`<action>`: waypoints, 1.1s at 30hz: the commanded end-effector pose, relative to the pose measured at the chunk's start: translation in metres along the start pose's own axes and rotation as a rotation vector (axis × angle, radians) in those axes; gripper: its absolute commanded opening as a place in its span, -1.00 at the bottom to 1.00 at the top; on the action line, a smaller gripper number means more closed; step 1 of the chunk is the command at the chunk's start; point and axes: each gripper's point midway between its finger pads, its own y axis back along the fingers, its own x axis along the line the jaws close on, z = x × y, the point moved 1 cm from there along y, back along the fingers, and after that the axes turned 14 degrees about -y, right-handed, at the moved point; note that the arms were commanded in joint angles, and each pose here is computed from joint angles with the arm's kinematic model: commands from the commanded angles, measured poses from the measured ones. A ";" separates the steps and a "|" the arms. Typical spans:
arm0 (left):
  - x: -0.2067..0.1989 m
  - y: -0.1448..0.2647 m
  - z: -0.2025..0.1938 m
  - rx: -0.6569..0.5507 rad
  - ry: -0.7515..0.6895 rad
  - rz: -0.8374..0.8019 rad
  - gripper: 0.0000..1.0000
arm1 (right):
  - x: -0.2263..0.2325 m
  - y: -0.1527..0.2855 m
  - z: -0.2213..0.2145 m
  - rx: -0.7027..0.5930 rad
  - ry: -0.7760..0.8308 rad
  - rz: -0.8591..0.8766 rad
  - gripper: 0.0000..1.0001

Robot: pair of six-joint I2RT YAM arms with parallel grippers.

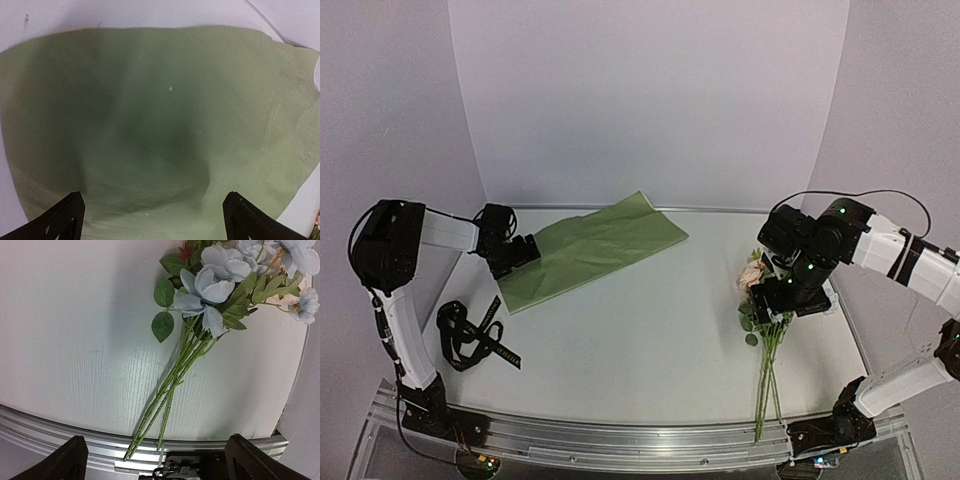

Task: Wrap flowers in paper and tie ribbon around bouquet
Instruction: Move the folded wrapping paper to the center of the board.

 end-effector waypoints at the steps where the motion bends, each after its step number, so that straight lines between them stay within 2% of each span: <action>1: -0.031 0.002 -0.026 0.020 -0.024 -0.045 0.99 | -0.001 0.000 0.002 -0.022 -0.014 0.004 0.97; 8: -0.076 0.022 -0.084 0.087 -0.052 -0.087 0.99 | -0.006 -0.005 0.000 -0.021 -0.012 -0.013 0.97; 12: -0.116 0.043 -0.128 0.134 -0.126 -0.117 0.99 | -0.011 -0.009 -0.004 -0.018 -0.016 -0.027 0.97; 18: -0.152 0.077 -0.193 0.210 -0.227 -0.147 0.99 | -0.015 -0.018 -0.012 0.008 -0.034 -0.039 0.97; 21: -0.163 0.104 -0.186 0.180 -0.229 -0.187 0.99 | -0.009 -0.023 -0.016 0.038 -0.046 -0.021 0.97; 25: -0.166 0.142 -0.143 0.072 -0.247 -0.177 0.99 | 0.011 -0.029 -0.016 0.076 -0.055 0.012 0.97; 29: -0.128 0.138 -0.103 0.052 -0.212 -0.120 0.99 | 0.040 -0.035 -0.010 0.110 -0.086 0.061 0.97; 33: -0.090 0.123 -0.084 0.076 -0.173 -0.105 0.99 | 0.073 -0.044 -0.005 0.152 -0.146 0.126 0.97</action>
